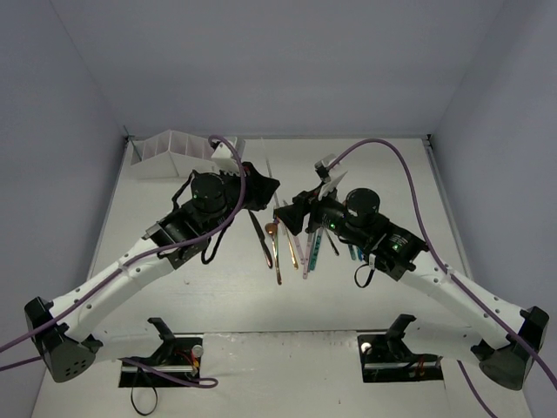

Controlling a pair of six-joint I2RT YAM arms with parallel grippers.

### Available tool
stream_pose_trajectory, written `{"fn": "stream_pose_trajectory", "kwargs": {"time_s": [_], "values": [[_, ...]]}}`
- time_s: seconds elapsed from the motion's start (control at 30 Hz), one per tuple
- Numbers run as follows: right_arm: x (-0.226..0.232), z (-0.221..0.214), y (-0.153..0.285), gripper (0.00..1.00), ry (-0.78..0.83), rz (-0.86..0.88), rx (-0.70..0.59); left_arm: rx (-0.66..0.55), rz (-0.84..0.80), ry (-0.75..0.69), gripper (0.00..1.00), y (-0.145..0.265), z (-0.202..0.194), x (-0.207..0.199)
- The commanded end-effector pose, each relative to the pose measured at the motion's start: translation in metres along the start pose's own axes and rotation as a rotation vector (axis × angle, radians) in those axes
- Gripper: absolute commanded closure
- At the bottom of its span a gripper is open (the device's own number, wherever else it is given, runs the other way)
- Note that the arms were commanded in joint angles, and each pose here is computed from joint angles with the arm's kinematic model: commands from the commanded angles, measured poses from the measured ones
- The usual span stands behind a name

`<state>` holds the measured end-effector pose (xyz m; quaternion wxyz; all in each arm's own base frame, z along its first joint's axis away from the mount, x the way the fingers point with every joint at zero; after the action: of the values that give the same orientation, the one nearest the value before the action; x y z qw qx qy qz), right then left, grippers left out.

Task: Sort the eating utensils into containers

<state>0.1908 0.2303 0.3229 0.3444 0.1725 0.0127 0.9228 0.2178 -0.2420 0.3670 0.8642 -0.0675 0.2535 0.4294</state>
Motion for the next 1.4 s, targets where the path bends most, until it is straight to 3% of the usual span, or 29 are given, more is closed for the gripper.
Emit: {"fn": "stream_pose_trajectory", "kwargs": {"time_s": [0.0, 0.1, 0.23, 0.43, 0.7, 0.8, 0.93, 1.03, 1.37], "values": [[0.004, 0.032, 0.009, 0.36, 0.026, -0.021, -0.161, -0.135, 0.086, -0.103, 1.00, 0.022, 0.038, 0.006], [-0.007, 0.025, 0.014, 0.21, 0.042, -0.104, -0.163, -0.152, 0.227, -0.210, 1.00, 0.036, 0.056, 0.037], [-0.024, 0.012, 0.019, 0.09, 0.061, -0.229, -0.136, -0.165, 0.353, -0.308, 1.00, 0.042, 0.081, 0.080], [-0.034, -0.012, 0.021, 0.07, 0.070, -0.267, -0.047, -0.253, 0.666, -0.466, 1.00, 0.052, 0.160, 0.184], [-0.035, -0.029, 0.025, 0.07, 0.088, -0.237, 0.012, -0.390, 0.854, -0.539, 1.00, 0.030, 0.228, 0.308], [-0.044, -0.046, 0.025, 0.06, 0.097, -0.275, 0.052, -0.362, 0.879, -0.541, 1.00, 0.004, 0.229, 0.358], [-0.049, -0.059, 0.023, 0.05, 0.093, -0.287, 0.088, -0.390, 0.876, -0.554, 1.00, -0.013, 0.248, 0.393], [-0.054, -0.073, 0.022, 0.05, 0.088, -0.298, 0.131, -0.373, 0.877, -0.537, 1.00, -0.035, 0.239, 0.433], [-0.059, -0.093, 0.014, 0.04, 0.050, -0.288, 0.212, -0.327, 0.916, -0.559, 1.00, -0.060, 0.211, 0.494]]}}
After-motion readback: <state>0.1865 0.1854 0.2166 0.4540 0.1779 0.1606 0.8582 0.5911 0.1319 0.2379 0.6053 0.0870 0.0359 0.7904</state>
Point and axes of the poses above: each gripper's point midway between its finger pads, its own y axis back along the fingers, its own x axis along the line the jaws close on, z = x × y, the point moved 8 cm from there along y, back along the fingers, and after that the axes turned 1 degree about -y, right-handed, at the moved point
